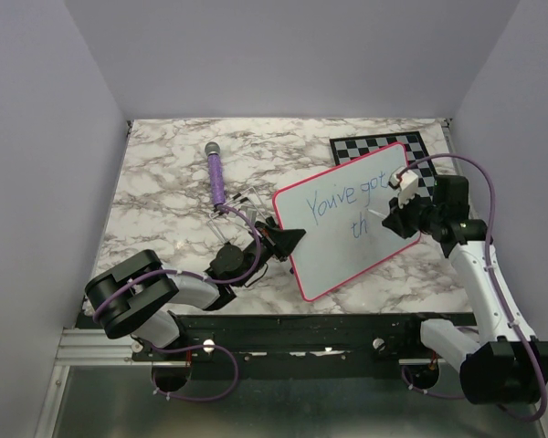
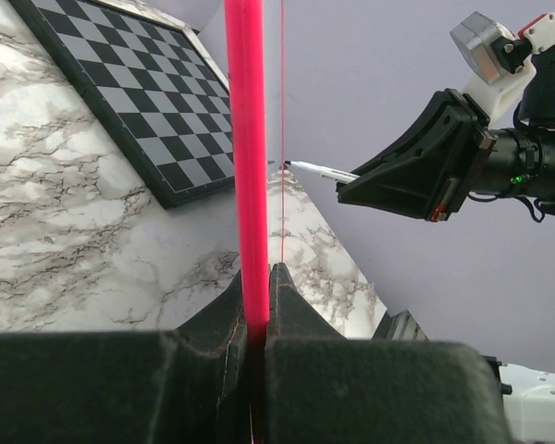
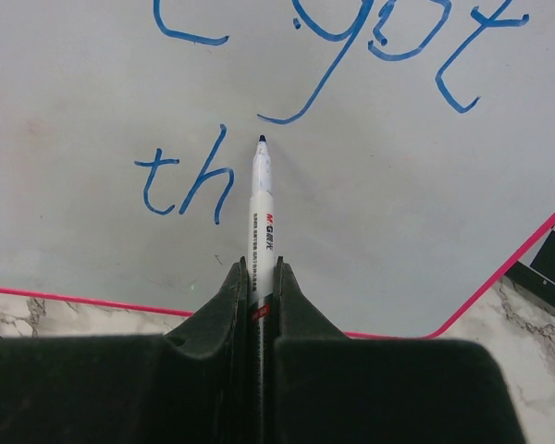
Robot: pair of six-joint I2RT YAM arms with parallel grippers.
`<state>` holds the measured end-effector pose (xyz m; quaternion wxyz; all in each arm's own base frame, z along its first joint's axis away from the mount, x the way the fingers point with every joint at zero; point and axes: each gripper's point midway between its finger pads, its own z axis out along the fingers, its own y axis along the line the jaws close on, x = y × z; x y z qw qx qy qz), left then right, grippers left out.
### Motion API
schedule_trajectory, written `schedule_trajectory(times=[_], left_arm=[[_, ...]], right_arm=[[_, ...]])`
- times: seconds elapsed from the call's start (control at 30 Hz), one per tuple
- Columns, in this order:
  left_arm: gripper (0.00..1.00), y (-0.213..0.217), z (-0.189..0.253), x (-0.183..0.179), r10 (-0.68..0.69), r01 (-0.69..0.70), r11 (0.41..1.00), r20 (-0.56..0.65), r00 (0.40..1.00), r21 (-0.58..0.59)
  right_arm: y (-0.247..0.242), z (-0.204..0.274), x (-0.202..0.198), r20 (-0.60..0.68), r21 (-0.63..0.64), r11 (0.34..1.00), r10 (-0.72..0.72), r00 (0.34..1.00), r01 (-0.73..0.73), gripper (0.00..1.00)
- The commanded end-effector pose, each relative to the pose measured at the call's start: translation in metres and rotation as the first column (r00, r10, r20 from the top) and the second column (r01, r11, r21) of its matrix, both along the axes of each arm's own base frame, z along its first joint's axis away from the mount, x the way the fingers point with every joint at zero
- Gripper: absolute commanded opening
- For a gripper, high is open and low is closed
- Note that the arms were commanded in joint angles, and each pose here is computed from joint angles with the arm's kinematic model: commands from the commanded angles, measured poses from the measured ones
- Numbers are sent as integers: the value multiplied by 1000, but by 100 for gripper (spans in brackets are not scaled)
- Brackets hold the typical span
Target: Write a sentence on the whiteboard
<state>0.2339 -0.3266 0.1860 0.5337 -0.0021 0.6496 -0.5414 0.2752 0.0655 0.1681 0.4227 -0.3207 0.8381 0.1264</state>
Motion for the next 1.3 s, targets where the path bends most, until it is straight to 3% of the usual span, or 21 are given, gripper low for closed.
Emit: schedule_trajectory(times=[0.0, 0.33, 0.77, 1.27], left_arm=[[0, -6, -5, -14, -68, 66, 997, 48, 996, 44], [0, -6, -6, -13, -67, 65, 997, 47, 997, 45], [0, -6, -7, -13, -66, 64, 997, 44, 997, 47], [0, -5, -6, -13, -63, 61, 997, 45, 997, 45]], right_arm=[[-1, -11, 2, -23, -5, 1000, -11, 1000, 11, 1], [-6, -30, -4, -85, -40, 999, -14, 996, 11, 1], [3, -3, -15, 0, 0, 1000, 17, 1000, -17, 1], [-1, -32, -24, -81, -31, 999, 39, 996, -42, 0]])
